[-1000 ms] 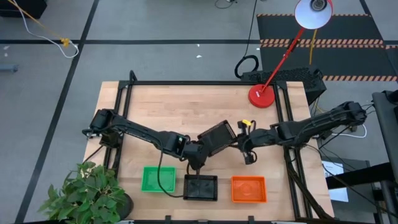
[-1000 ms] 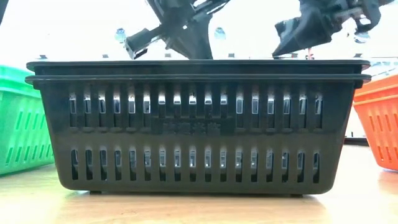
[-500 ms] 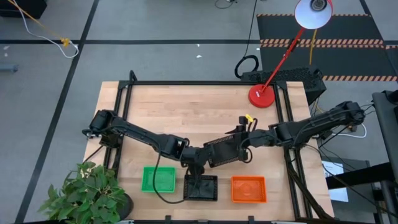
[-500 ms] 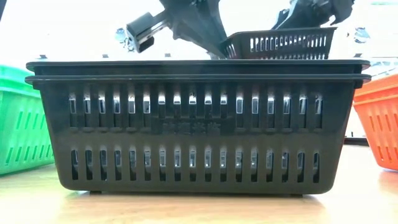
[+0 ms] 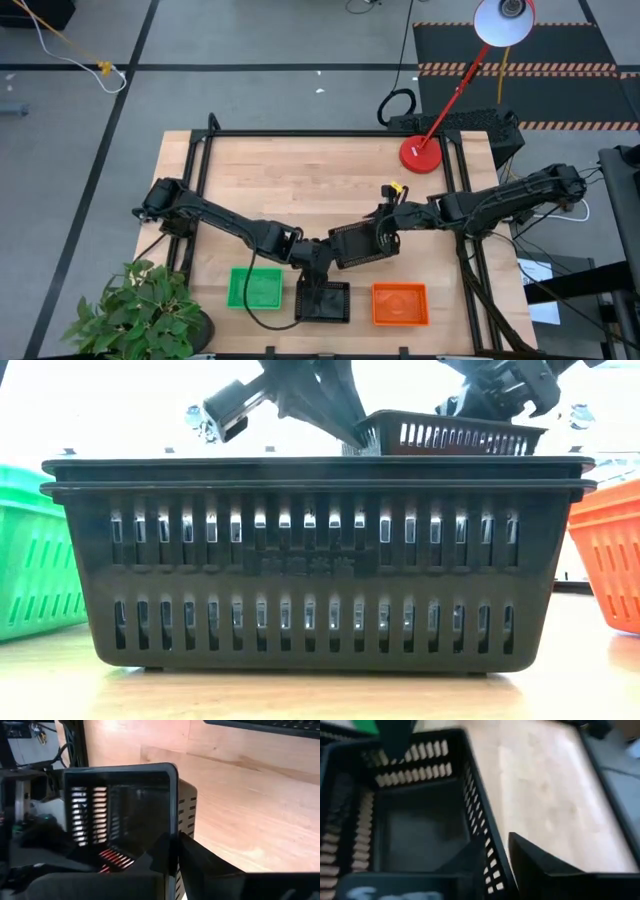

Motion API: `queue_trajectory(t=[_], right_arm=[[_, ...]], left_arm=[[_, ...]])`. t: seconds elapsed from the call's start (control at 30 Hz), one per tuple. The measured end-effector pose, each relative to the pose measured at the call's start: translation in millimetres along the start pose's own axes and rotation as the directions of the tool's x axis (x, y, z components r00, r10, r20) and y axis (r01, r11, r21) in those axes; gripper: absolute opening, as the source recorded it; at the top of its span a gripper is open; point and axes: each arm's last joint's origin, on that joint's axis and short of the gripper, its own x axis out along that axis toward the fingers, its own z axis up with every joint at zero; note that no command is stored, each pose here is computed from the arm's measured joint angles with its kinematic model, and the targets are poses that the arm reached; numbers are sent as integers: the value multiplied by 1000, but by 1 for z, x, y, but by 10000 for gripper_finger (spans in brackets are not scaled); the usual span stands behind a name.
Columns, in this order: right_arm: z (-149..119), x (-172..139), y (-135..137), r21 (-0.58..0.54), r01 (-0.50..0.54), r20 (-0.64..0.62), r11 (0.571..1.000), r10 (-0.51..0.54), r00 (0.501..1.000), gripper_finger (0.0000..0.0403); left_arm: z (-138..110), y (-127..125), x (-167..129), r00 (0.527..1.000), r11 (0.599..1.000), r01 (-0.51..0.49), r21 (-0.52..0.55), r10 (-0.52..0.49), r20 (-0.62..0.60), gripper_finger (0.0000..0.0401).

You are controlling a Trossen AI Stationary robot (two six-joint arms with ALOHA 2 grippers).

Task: Stack baskets by color
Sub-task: Stack the top black bin on top of the bottom black bin

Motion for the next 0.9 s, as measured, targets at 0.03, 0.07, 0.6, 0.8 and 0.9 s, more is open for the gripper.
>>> queue_trajectory(t=[0.03, 0.07, 0.6, 0.8, 0.9], right_arm=[[-1, 0, 0, 0, -20, -7, 1000, 20, 1000, 64], [-1, 0, 0, 0, -32, -13, 999, 32, 999, 51], [-4, -13, -3, 152, -47, -15, 987, 50, 999, 5], [2, -28, 4, 280, -100, 67, 955, 84, 994, 11], [3, -33, 5, 378, -106, 80, 920, 82, 993, 10]], left_arm=[[2, 0, -1, 1000, 1000, -8, 11, 8, -13, 33], [3, -1, -2, 999, 1000, -18, 18, 19, -29, 33], [11, -1, -10, 929, 936, -257, -239, 171, -327, 177], [21, -13, -34, 834, 916, -353, -190, 216, -507, 227], [21, -13, -58, 840, 885, -387, -258, 223, -495, 227]])
